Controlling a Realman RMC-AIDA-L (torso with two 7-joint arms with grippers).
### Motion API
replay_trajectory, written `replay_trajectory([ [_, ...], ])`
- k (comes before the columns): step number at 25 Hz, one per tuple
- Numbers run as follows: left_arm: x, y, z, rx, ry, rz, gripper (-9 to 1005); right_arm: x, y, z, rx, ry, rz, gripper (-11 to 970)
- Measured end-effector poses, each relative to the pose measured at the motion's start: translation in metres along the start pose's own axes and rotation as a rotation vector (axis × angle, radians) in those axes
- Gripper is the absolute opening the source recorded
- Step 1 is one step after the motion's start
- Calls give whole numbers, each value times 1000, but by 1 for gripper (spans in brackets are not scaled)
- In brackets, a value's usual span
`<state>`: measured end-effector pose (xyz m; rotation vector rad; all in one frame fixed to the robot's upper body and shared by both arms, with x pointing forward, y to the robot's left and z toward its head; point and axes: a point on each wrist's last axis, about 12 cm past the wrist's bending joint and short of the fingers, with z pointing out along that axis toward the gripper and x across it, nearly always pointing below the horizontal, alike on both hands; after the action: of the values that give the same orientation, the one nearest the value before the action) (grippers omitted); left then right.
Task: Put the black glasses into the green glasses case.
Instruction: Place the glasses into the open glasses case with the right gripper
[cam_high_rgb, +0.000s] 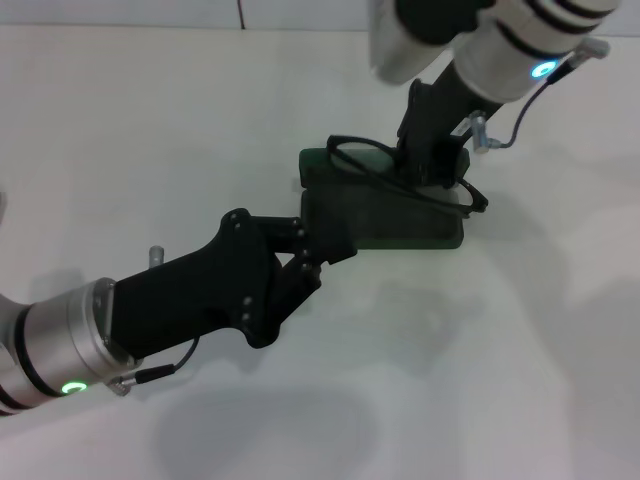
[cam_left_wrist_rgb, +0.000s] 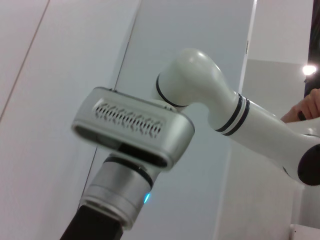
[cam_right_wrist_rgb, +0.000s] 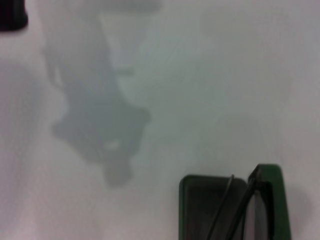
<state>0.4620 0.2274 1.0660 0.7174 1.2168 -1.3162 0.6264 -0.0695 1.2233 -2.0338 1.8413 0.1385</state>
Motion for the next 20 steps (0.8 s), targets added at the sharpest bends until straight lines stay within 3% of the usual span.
replay_trajectory([
  [7,4,-4,-4,-20,-2,0,38,-8,7,23,-11,109,-110,103],
  [20,13,-13,-13,-52,-3,15,38,-20,16,42,69,146,-270,103],
])
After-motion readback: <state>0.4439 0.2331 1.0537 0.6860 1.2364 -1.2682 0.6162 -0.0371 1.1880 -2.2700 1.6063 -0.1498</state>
